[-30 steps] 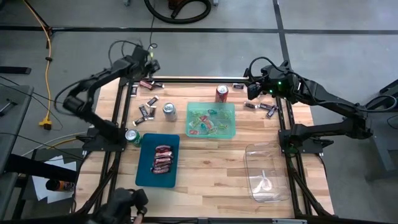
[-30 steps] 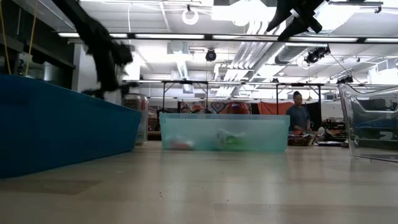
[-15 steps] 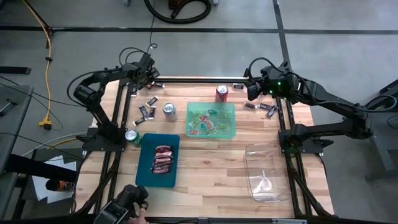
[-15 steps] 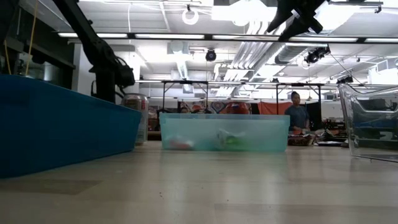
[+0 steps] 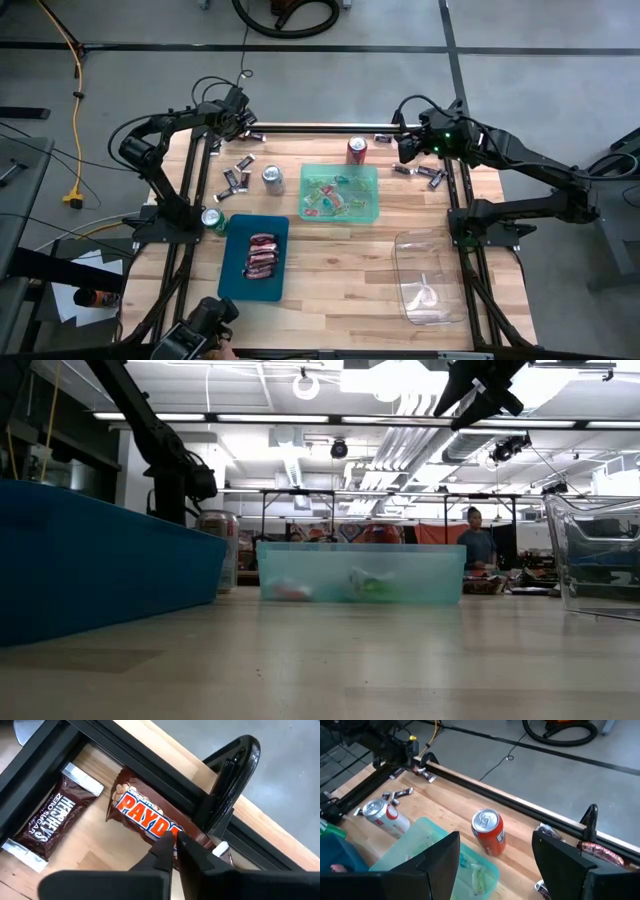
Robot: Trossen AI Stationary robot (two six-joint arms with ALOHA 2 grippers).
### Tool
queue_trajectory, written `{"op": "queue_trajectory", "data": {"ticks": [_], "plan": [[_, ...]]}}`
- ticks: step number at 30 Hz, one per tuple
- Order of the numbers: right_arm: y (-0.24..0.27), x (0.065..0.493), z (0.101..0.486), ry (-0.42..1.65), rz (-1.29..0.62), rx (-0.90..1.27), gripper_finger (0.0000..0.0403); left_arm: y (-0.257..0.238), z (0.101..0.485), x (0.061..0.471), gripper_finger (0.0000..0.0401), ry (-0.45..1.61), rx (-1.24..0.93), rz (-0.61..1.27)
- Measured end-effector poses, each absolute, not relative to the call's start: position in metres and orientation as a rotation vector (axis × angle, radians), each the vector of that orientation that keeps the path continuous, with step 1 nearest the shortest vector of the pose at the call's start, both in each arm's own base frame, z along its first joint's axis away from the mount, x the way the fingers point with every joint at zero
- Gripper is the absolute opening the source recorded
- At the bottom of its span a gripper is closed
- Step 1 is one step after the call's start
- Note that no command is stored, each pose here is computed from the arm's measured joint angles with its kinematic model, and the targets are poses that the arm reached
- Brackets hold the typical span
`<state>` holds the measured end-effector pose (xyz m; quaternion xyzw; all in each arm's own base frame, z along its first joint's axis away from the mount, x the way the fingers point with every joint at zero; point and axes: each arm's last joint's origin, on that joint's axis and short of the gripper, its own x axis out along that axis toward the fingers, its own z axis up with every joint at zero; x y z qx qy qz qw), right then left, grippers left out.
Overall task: Organize candy in baskets
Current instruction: Put the brown red chocolate into the blue bin
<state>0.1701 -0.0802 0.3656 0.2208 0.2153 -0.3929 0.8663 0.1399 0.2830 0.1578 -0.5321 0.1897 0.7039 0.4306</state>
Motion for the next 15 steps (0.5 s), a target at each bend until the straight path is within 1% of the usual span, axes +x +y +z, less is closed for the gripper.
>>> {"op": "queue_trajectory", "data": {"ticks": [4, 9, 12, 15], "plan": [[-0.0795, 0.1699, 0.3647, 0.466, -0.805, 0.471, 0.0243, 0.2826, 0.1580, 0.1401, 0.0001, 0.482, -1.336, 1.739], [-0.0794, 0.1700, 0.3647, 0.467, -0.802, 0.471, 0.0243, 0.2806, 0.1636, 0.1395, 0.0017, 0.439, -1.373, 1.746], [-0.0794, 0.1700, 0.3647, 0.467, -0.802, 0.470, 0.0243, 0.2764, 0.1628, 0.1376, 0.0026, 0.383, -1.479, 1.812], [-0.0793, 0.1700, 0.3646, 0.468, -0.801, 0.470, 0.0243, 0.2769, 0.1634, 0.1408, 0.0040, 0.324, -1.509, 1.816]]}}
